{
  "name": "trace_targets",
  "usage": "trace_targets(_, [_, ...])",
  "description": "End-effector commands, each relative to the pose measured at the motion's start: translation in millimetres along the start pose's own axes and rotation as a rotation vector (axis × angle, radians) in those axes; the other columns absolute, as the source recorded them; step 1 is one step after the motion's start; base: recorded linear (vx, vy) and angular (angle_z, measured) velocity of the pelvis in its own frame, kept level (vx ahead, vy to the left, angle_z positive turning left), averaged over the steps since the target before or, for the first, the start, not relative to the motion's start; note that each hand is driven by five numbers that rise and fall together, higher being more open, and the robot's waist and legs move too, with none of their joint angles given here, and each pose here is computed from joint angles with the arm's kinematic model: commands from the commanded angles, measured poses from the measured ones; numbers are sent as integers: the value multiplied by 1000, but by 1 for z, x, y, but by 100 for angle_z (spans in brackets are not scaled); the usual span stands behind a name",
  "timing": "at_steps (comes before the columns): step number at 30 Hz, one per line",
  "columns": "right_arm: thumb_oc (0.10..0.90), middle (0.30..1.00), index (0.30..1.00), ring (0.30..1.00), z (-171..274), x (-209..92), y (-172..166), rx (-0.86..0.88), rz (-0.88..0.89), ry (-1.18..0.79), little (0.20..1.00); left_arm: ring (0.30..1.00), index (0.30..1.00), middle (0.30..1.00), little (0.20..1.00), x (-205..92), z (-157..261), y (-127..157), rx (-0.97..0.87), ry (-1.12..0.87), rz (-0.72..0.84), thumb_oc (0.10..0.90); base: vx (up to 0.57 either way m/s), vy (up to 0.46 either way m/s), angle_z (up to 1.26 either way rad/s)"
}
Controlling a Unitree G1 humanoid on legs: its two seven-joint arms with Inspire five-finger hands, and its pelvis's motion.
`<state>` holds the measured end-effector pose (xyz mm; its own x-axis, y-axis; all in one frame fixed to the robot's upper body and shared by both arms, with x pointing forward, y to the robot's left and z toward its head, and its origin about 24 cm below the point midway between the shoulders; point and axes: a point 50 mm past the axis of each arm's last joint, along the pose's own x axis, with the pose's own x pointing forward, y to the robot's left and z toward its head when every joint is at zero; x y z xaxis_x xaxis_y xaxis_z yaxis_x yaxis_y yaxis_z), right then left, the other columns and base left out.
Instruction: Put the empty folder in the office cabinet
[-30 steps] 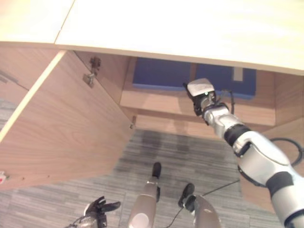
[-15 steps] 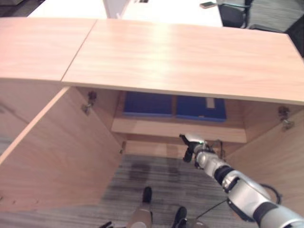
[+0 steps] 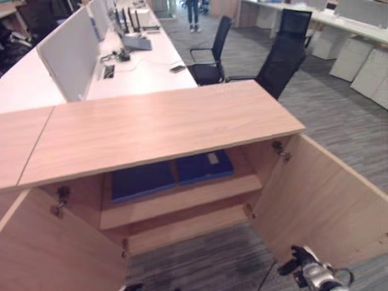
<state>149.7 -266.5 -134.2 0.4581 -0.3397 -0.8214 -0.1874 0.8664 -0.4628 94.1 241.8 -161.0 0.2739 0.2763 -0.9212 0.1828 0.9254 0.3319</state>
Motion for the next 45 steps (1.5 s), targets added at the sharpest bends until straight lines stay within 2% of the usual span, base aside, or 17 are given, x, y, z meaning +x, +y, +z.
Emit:
trace_targets(1, [800,900,900,900,8,2,-6,140,-33,-10,900,900,900,900,900,0,1,-2,-53,-21,33,800,-18,-63,-51])
trace_targets(11, [800,900,900,900,-30,-1,-19,312,-99,127,900,900,900,900,900,-3,14,-33,-121,-68,-52,800,-49,25,-50])
trace_targets(19, [800,900,900,900,-53,-5,-30,454,-154,211,900,900,900,900,900,-3,-5,-30,-99,-11,-35,800,6,139,-29])
trace_targets(22, [800,900,900,900,-58,-6,-45,510,-193,221,900,900,900,900,900,-3,-17,-24,-105,22,-24,800,-86,132,-30])
trace_targets(29, [800,900,900,900,-39,-6,-89,616,-309,130,900,900,900,900,900,-4,-33,-7,-176,78,27,800,-81,12,-53])
trace_targets(32, [800,900,900,900,-33,-12,-131,679,-418,66,900,900,900,900,900,-4,-36,-3,-174,80,37,800,57,-62,4])
trace_targets(34, [800,900,900,900,-27,-14,-139,689,-438,41,900,900,900,900,900,-4,-38,-2,-185,89,39,800,74,-75,-2])
trace_targets(38, [800,900,900,900,11,-22,-181,694,-511,-121,900,900,900,900,900,-5,-45,-5,-239,110,35,800,97,-107,-16])
trace_targets(42, [800,900,900,900,47,-31,-203,657,-533,-271,900,900,900,900,900,-5,-43,-8,-250,101,23,800,50,-80,-1])
trace_targets(44, [800,900,900,900,47,-32,-203,656,-534,-272,900,900,900,900,900,-5,-43,-8,-250,101,23,800,22,-37,1])
trace_targets(45, [800,900,900,900,70,-38,-212,620,-535,-360,900,900,900,900,900,-5,-42,-10,-242,97,18,800,28,-48,4])
